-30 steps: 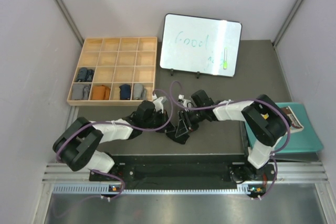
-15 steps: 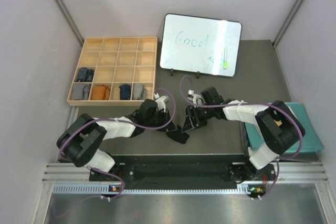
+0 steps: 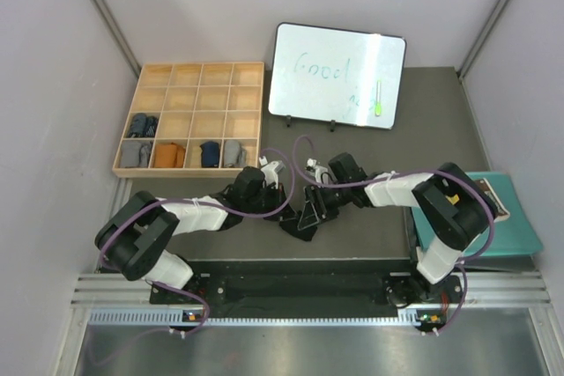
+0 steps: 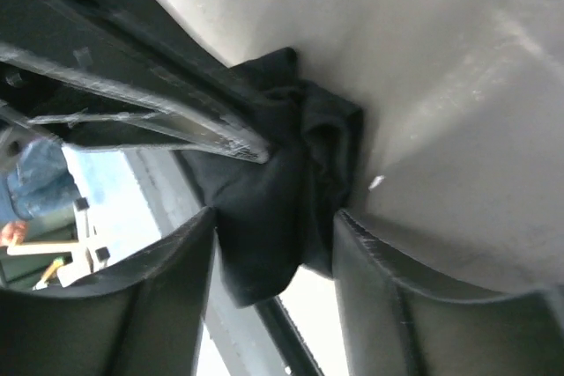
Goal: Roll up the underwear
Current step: Pick up the underwear from the center of the board.
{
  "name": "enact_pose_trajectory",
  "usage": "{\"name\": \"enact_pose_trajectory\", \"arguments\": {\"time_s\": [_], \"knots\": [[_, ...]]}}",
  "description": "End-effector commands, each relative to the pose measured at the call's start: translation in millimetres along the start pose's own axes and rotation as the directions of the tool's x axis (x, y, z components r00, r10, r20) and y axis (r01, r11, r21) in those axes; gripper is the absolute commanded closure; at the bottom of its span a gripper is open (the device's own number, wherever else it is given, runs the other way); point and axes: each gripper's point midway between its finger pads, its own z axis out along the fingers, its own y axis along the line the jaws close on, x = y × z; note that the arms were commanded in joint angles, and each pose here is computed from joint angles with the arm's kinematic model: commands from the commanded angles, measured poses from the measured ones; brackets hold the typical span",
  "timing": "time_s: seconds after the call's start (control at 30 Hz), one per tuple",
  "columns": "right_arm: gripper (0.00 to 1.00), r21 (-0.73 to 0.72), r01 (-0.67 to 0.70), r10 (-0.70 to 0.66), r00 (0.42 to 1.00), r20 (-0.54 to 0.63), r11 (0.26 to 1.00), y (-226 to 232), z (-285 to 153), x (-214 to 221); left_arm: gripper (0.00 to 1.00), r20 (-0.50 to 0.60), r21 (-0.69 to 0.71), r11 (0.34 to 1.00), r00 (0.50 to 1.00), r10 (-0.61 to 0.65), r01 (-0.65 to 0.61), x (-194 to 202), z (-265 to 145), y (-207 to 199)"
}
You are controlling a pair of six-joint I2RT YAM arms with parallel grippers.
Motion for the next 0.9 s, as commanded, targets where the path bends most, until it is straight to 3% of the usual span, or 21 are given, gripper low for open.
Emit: {"name": "enact_pose_trajectory", "arguments": {"time_s": [0.0, 0.13, 0.17, 0.23, 0.3, 0.47, 0.6, 0.87], "knots": [[0.56, 0.027, 0.000, 0.001, 1.000, -0.026, 1.000, -8, 12, 11, 1.00, -0.036, -0.089, 0.996, 0.999, -0.001, -0.002, 14, 0, 18], [0.86, 0.015, -0.006, 0.006, 1.000, -0.016, 1.000, -3, 11, 8, 0.98, -0.026, -0.087, 0.996, 1.000, -0.011, 0.009, 9, 0, 15], [0.98, 0.004, -0.013, 0.013, 1.000, -0.014, 1.000, 2, 10, 7, 0.80, -0.004, -0.087, 0.996, 1.000, -0.001, 0.001, -2, 0, 9], [1.00, -0.026, 0.007, -0.007, 1.000, 0.029, 1.000, 15, 2, -4, 0.58, 0.002, -0.149, 0.989, 1.000, 0.013, -0.013, -11, -7, 14], [1.00, -0.067, 0.018, -0.015, 0.998, 0.053, 0.998, 30, -7, -12, 0.35, 0.104, -0.163, 0.986, 0.993, 0.051, -0.033, -51, -24, 3], [1.00, -0.116, 0.057, -0.042, 0.990, 0.134, 0.992, 59, -48, -37, 0.11, 0.273, -0.112, 0.992, 0.958, 0.082, -0.053, -111, -84, -32], [1.00, -0.142, 0.109, -0.085, 0.983, 0.161, 0.984, 84, -71, -47, 0.07, 0.317, -0.012, 0.995, 0.943, 0.099, -0.101, -122, -113, -59], [1.00, -0.199, 0.198, -0.159, 0.967, 0.199, 0.960, 126, -101, -52, 0.10, 0.228, 0.240, 0.968, 0.973, 0.019, -0.076, -103, -128, -88]]}}
